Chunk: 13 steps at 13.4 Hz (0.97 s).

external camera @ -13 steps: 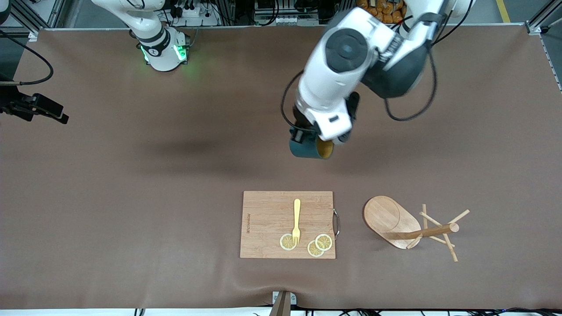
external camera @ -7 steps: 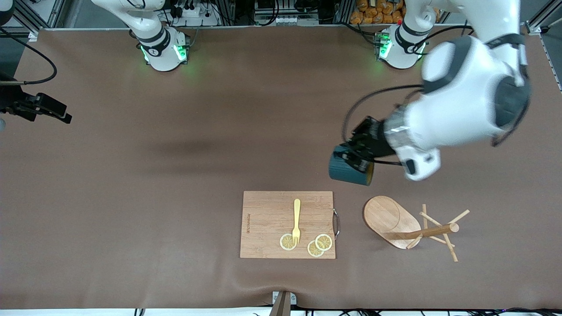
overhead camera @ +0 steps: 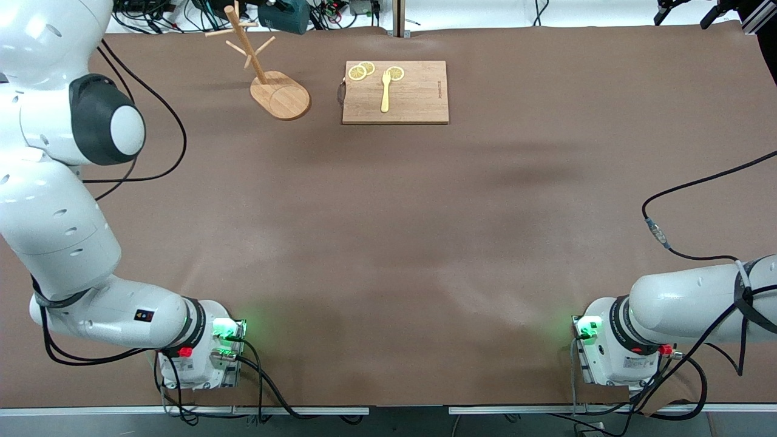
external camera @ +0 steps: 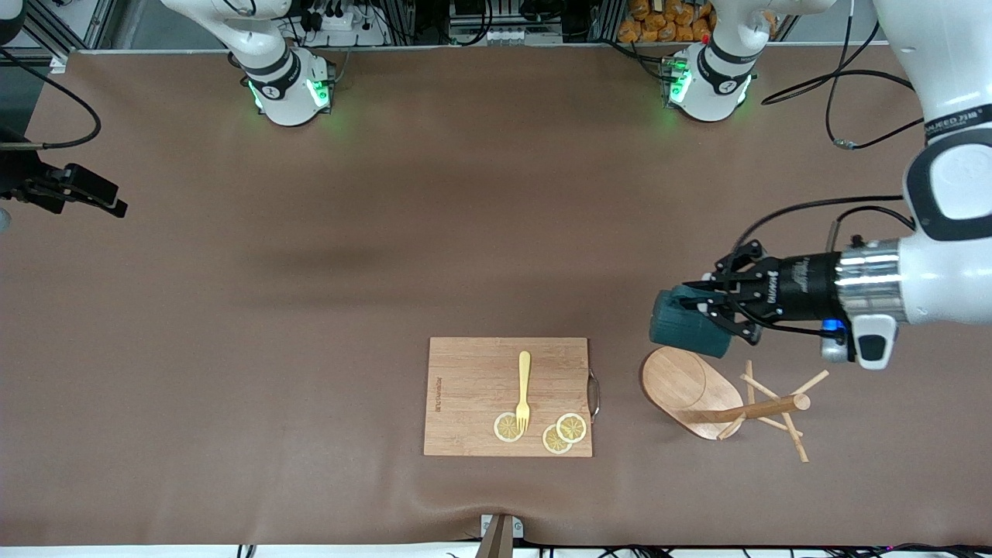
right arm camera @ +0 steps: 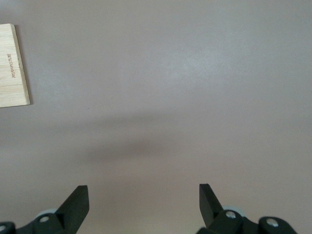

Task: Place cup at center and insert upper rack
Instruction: 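Carry the mug with the left gripper to the wooden mug tree, then lower the mug onto a mug-tree peg with the left gripper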

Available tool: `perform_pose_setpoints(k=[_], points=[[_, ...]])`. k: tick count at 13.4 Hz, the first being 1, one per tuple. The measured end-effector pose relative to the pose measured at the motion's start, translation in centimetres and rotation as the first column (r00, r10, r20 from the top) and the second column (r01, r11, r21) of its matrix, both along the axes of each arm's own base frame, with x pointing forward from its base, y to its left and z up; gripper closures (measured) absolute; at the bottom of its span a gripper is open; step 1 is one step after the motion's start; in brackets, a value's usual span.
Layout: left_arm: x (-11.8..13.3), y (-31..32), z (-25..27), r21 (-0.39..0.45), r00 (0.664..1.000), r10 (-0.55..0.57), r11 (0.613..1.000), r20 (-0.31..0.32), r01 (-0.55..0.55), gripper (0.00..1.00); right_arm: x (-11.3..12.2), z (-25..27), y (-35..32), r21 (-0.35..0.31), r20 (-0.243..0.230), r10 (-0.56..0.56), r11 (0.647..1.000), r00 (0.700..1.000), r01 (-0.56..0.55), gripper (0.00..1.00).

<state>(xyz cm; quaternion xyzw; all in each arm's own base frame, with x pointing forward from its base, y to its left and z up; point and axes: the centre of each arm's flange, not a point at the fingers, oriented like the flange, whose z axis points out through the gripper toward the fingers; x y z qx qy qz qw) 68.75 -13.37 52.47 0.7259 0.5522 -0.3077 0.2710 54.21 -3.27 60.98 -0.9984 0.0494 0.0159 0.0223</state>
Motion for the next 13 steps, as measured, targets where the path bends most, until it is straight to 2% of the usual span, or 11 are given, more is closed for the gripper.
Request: perform_pose_setpoints(k=[2, 8, 13], points=[[1.0, 2.4, -0.9, -0.085, 1.000, 0.025, 0.996, 0.006, -0.025, 0.80, 0.0, 0.0, 0.0, 0.000, -0.001, 0.000, 1.000, 1.000, 0.000, 0.00], [2.8, 6.1, -5.0, -0.230, 0.999, 0.053, 0.972, 0.002, -0.051, 0.80, 0.0, 0.0, 0.4, 0.000, -0.006, 0.007, 1.000, 1.000, -0.007, 0.00], [3.7, 9.3, -8.9, -0.284, 0.999, 0.053, 0.958, 0.011, -0.048, 0.80, -0.1, -0.1, 0.4, 0.001, -0.010, 0.007, 1.000, 1.000, -0.007, 0.00]])
